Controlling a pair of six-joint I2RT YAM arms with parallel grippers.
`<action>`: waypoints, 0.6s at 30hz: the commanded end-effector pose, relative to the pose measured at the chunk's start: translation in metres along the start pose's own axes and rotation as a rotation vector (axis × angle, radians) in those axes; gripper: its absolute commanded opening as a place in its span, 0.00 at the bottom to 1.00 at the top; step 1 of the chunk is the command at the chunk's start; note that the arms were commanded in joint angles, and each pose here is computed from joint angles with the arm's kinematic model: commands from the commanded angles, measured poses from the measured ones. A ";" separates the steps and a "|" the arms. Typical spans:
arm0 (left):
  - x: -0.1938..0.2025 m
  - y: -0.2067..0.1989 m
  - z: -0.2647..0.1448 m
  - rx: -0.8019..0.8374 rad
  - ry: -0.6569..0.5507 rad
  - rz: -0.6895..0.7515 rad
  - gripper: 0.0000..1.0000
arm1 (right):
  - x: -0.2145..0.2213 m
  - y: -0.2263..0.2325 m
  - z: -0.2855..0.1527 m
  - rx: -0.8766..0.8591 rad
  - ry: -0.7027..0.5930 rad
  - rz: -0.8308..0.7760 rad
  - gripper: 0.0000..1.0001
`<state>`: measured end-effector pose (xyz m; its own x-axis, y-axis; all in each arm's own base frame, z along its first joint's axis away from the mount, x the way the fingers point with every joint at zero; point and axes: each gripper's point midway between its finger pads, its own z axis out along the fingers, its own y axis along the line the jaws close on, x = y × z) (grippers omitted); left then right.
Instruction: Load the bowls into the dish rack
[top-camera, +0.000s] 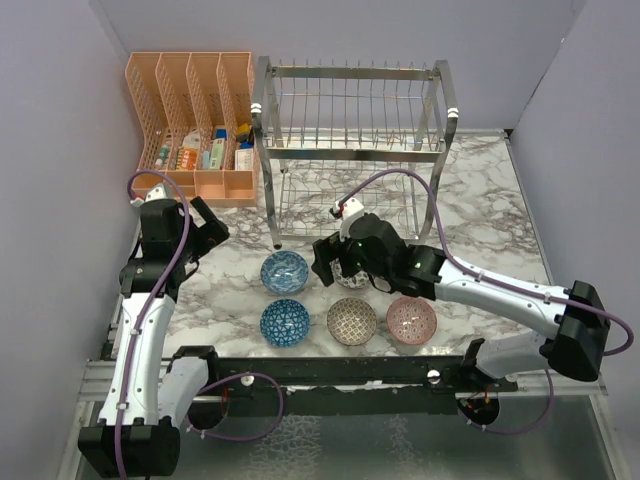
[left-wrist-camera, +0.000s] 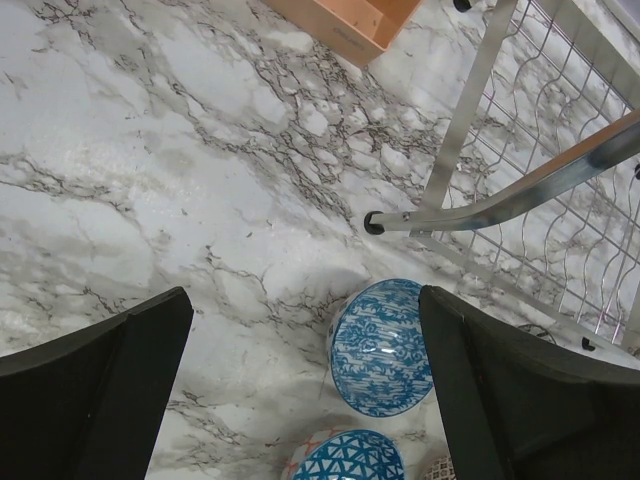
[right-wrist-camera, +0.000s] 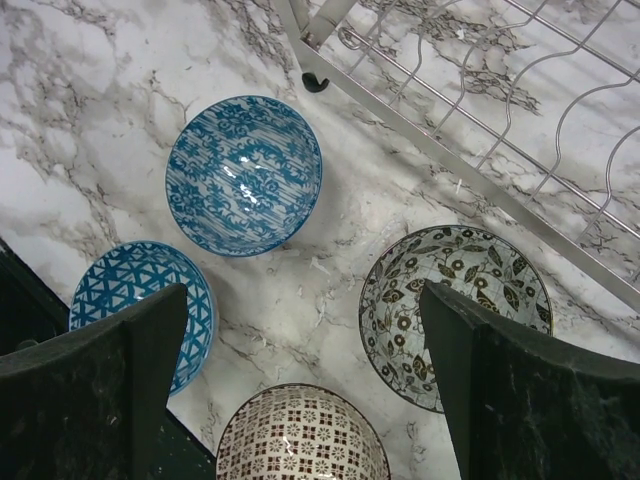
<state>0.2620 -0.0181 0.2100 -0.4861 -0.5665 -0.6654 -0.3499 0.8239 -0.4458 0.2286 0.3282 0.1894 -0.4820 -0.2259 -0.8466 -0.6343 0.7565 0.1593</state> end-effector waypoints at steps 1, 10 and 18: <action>-0.009 0.000 0.000 -0.005 -0.032 0.015 0.99 | -0.011 -0.004 0.002 0.056 -0.022 0.019 0.99; -0.001 -0.014 0.000 0.117 -0.016 0.116 0.99 | -0.008 -0.013 0.007 0.124 0.001 0.064 0.99; 0.005 -0.021 -0.005 0.186 -0.014 0.181 0.99 | 0.016 -0.028 0.012 0.201 0.063 0.053 0.99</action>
<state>0.2627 -0.0320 0.2095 -0.5276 -0.4548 -0.7175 -0.1873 0.8861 -0.4239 0.2423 0.3205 0.1746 -0.5364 -0.2129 -0.8167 -0.5308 0.8374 0.1304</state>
